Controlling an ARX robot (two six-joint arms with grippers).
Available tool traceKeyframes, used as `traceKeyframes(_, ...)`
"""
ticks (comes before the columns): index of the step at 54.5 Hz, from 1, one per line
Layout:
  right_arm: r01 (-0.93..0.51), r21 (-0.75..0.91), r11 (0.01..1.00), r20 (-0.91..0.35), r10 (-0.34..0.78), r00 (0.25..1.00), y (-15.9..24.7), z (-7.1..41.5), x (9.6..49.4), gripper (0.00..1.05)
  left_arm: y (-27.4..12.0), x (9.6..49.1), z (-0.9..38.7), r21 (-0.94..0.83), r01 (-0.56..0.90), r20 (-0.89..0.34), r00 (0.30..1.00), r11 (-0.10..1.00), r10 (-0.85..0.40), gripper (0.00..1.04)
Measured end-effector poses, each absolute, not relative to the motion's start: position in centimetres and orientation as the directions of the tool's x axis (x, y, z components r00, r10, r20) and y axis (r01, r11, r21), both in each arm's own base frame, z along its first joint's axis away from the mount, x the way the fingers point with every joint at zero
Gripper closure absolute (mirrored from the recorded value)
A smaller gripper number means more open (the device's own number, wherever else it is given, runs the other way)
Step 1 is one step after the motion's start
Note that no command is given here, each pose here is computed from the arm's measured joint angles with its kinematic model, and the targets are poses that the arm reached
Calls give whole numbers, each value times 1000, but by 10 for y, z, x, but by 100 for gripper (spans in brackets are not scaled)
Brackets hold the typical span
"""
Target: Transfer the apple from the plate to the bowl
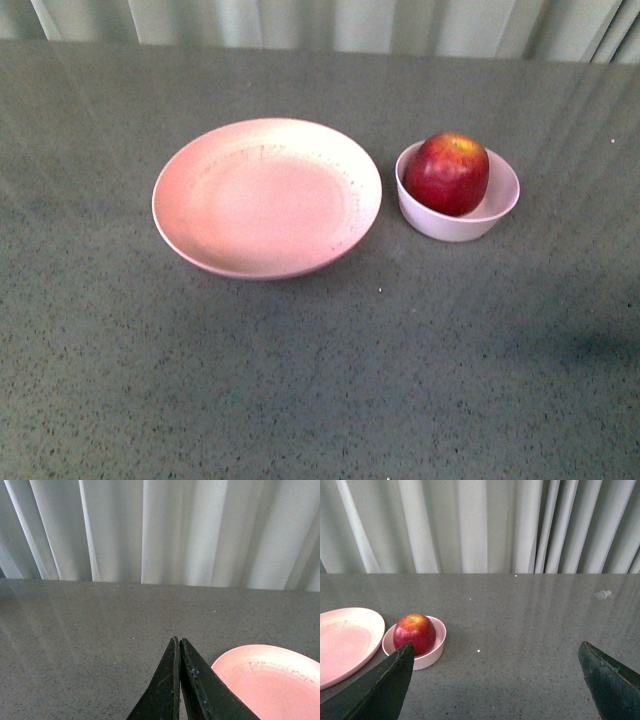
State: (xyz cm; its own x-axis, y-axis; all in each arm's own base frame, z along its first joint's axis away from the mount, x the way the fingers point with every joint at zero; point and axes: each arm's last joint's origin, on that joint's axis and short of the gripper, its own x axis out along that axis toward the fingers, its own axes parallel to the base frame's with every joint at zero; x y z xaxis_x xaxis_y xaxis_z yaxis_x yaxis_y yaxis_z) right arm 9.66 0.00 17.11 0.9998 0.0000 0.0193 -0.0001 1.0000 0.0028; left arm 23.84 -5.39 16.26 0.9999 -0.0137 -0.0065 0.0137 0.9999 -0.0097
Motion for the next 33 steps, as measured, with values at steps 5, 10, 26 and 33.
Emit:
traceKeyframes(5,0,3,1000,19,0,1000,0,171,97,9,-44,226,163,-10,8,-7,1000,1000,-8,103)
traceKeyframes(10,0,3,1000,19,0,1000,0,171,97,9,-35,212,162,-9,3,-11,1000,1000,-3,103)
traceKeyframes(26,0,3,1000,19,0,1000,0,171,97,9,-17,176,163,-9,4,-12,1000,1000,-4,103)
traceKeyframes(33,0,3,1000,19,0,1000,0,171,97,9,-12,165,162,-9,2,-15,1000,1000,-2,103)
